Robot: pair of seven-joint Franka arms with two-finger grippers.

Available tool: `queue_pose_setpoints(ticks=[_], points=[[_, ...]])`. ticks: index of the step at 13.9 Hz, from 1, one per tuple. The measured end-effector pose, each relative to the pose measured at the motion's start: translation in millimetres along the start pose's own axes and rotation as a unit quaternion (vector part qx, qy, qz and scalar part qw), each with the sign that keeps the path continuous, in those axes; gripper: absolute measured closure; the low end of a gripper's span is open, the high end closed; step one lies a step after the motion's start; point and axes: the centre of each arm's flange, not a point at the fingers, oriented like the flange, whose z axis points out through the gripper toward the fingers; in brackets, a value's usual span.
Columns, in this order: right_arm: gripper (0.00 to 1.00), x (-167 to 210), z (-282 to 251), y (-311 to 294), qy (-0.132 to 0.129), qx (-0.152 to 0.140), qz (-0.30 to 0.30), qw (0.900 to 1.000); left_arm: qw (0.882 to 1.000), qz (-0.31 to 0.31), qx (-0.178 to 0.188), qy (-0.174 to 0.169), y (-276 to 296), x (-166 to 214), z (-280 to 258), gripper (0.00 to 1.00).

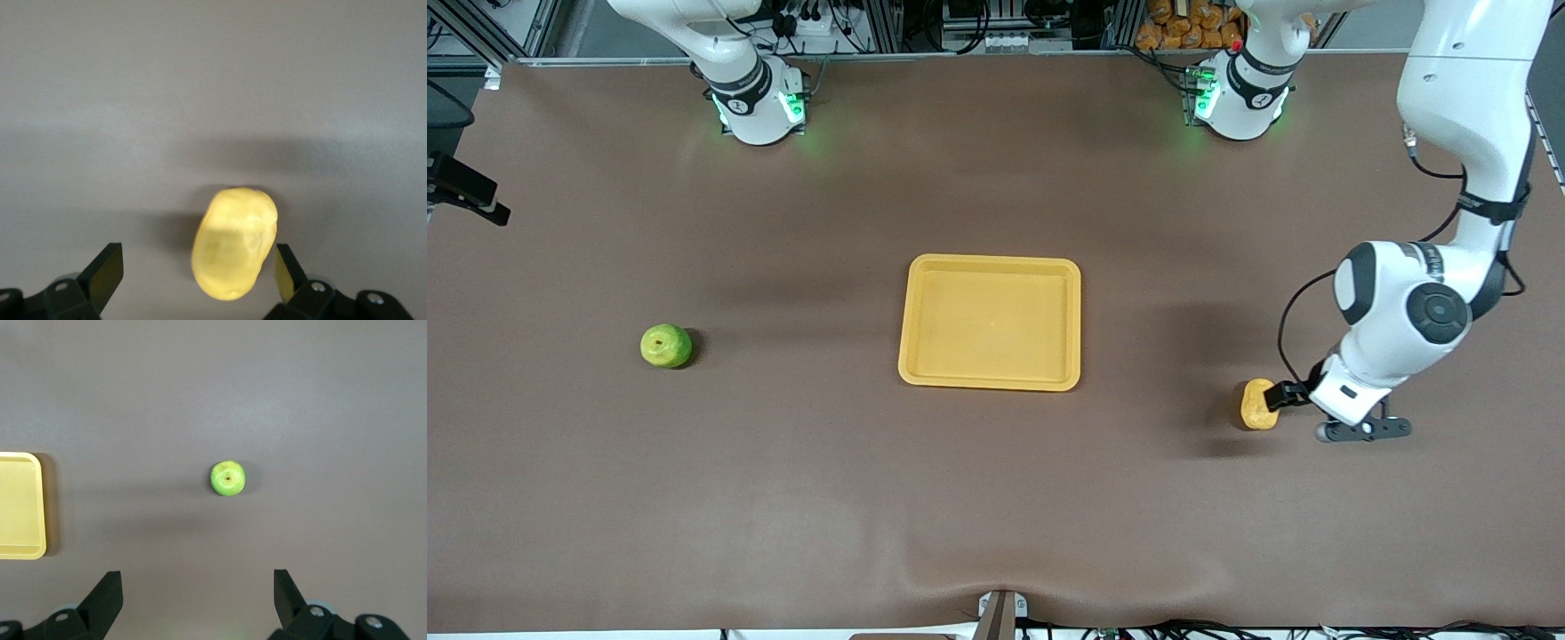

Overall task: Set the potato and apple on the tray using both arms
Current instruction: 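Lower the left gripper and grasp the yellow potato, then carry the potato to the tray while the right gripper reaches the apple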

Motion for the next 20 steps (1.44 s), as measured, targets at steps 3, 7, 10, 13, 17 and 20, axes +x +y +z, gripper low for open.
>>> queue_pose_setpoints(ticks=[3,7,10,13,17,20], points=[[0.0,9,15,2,-0.013,-0.001,0.002,1.0,0.999,0.028,0.008,-0.013,16,-10,24,0.0],[0.0,18,30,3,-0.026,-0.002,0.003,1.0,0.998,0.05,0.017,-0.024,22,-15,50,0.0],[0.0,19,33,4,-0.029,-0.003,0.005,1.0,0.998,0.052,0.015,-0.027,26,-13,62,0.18],[0.0,21,38,5,-0.033,-0.004,0.005,0.999,0.999,0.048,0.014,-0.016,28,-4,56,0.43],[0.0,35,65,7,-0.058,-0.013,0.006,0.998,1.0,0.018,0.013,0.014,42,16,14,0.44],[0.0,43,81,7,-0.069,-0.015,0.006,0.998,1.0,0.004,0.025,-0.01,93,7,-33,0.44]])
